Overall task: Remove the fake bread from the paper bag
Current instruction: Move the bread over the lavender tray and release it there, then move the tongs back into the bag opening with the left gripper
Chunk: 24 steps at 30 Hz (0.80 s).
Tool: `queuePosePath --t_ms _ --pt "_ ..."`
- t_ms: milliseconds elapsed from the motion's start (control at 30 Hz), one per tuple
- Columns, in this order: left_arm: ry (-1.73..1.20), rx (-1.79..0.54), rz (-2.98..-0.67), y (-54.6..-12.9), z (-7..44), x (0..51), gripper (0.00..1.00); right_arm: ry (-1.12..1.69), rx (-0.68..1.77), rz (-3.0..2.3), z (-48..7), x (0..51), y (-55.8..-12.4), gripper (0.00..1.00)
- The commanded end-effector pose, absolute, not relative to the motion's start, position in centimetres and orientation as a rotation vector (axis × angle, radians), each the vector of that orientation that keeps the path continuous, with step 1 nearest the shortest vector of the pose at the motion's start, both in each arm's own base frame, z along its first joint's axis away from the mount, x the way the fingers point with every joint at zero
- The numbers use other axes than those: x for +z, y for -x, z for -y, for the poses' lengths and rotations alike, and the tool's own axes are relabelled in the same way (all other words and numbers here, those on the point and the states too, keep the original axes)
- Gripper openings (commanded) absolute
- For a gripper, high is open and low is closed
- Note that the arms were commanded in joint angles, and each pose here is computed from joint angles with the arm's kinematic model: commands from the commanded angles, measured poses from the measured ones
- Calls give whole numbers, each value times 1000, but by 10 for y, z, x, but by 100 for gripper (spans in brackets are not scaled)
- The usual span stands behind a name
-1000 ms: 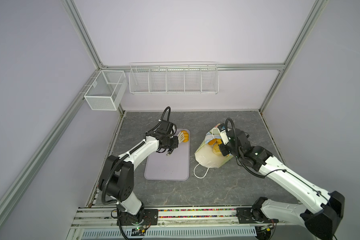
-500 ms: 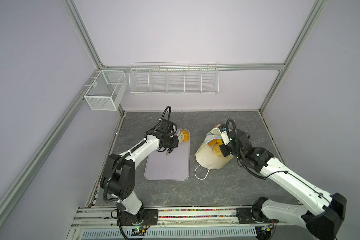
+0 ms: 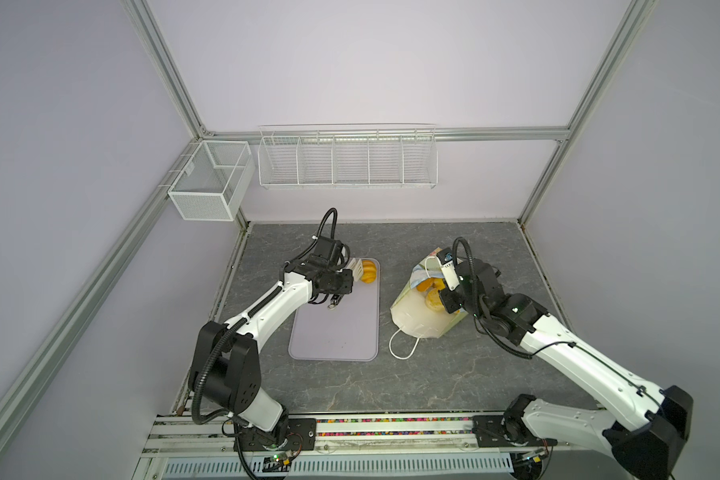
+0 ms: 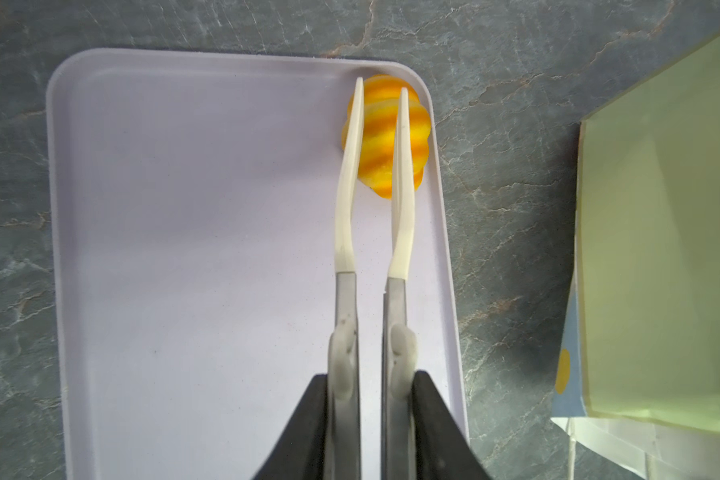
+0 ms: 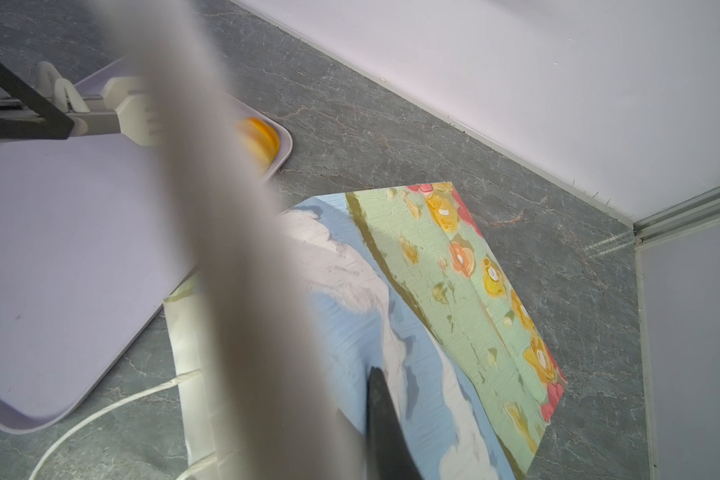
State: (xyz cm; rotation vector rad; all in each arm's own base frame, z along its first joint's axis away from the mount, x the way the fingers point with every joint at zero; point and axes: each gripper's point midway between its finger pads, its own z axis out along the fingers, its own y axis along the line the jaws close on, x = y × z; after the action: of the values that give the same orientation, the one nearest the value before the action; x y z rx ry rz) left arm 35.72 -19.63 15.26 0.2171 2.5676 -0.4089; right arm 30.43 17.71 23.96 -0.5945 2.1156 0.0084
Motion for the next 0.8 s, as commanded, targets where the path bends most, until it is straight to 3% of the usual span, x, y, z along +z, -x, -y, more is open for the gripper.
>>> queuePosePath --t_ms 0,267,767 --pt "-225 -378 -2537 -349 185 165 31 599 24 -2134 -178 233 -304 7" --pt "-344 -540 -2456 -304 188 200 29 634 29 -2120 -182 232 -305 7" --pt "-691 -780 -2195 -151 237 249 27 747 29 -2080 -187 227 -300 7"
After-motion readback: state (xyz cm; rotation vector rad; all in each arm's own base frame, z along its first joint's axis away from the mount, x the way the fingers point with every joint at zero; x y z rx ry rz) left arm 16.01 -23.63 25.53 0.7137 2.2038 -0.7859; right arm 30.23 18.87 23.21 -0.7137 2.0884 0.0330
